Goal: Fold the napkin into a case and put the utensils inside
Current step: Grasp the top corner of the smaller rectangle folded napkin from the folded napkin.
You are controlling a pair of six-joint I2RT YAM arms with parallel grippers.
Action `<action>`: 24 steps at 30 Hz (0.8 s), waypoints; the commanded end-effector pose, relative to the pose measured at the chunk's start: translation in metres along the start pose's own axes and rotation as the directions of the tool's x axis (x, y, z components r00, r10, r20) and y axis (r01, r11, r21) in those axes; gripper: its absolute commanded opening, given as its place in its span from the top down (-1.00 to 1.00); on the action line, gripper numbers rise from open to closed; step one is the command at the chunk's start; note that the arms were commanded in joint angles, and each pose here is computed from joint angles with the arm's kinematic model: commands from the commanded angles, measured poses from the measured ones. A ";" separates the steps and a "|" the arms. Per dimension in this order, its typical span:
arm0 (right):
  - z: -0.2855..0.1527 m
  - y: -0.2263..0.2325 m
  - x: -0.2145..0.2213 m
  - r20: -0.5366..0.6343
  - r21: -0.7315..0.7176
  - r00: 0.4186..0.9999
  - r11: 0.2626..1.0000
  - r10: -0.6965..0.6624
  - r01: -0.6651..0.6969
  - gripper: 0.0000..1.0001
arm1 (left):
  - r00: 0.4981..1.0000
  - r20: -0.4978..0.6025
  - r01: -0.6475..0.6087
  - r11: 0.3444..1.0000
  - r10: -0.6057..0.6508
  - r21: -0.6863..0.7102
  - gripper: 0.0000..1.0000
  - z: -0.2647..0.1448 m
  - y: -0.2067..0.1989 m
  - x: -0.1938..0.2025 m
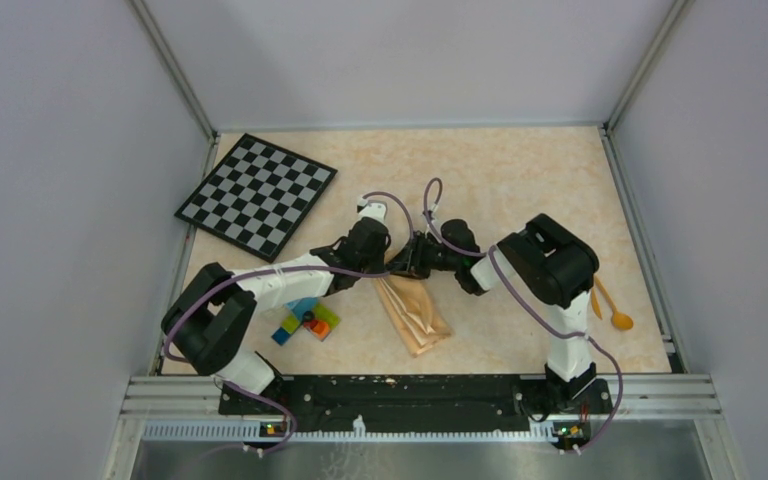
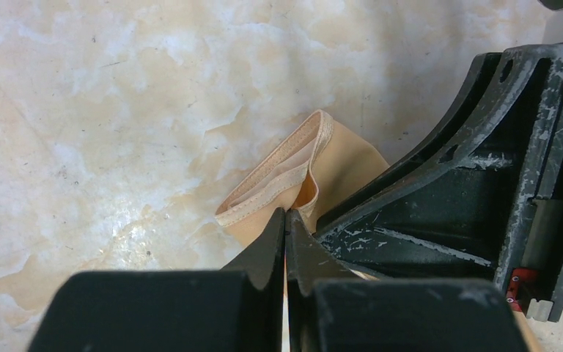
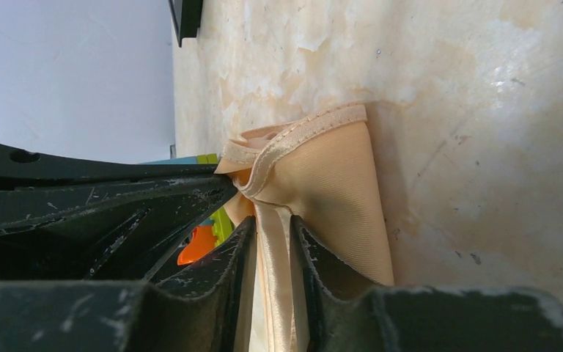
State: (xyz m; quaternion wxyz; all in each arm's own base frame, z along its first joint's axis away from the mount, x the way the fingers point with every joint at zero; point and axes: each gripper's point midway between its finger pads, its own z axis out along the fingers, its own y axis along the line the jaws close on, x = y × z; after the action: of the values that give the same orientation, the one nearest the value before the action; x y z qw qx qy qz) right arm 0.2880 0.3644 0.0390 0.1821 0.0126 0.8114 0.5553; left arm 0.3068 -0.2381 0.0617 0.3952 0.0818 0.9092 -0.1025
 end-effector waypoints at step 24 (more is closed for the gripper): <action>0.043 -0.007 -0.004 0.001 0.098 0.998 0.993 -0.069 0.068 1.00 | 0.998 0.066 0.011 0.996 -0.017 0.094 1.00 -0.001 -0.023 -0.024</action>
State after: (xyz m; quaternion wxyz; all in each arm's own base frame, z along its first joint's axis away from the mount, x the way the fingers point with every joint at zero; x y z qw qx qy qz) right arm 0.3068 0.3832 0.0308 0.1872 0.0166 0.8241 0.5343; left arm 0.3062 -0.2436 0.0635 0.3950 0.0917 0.9068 -0.1151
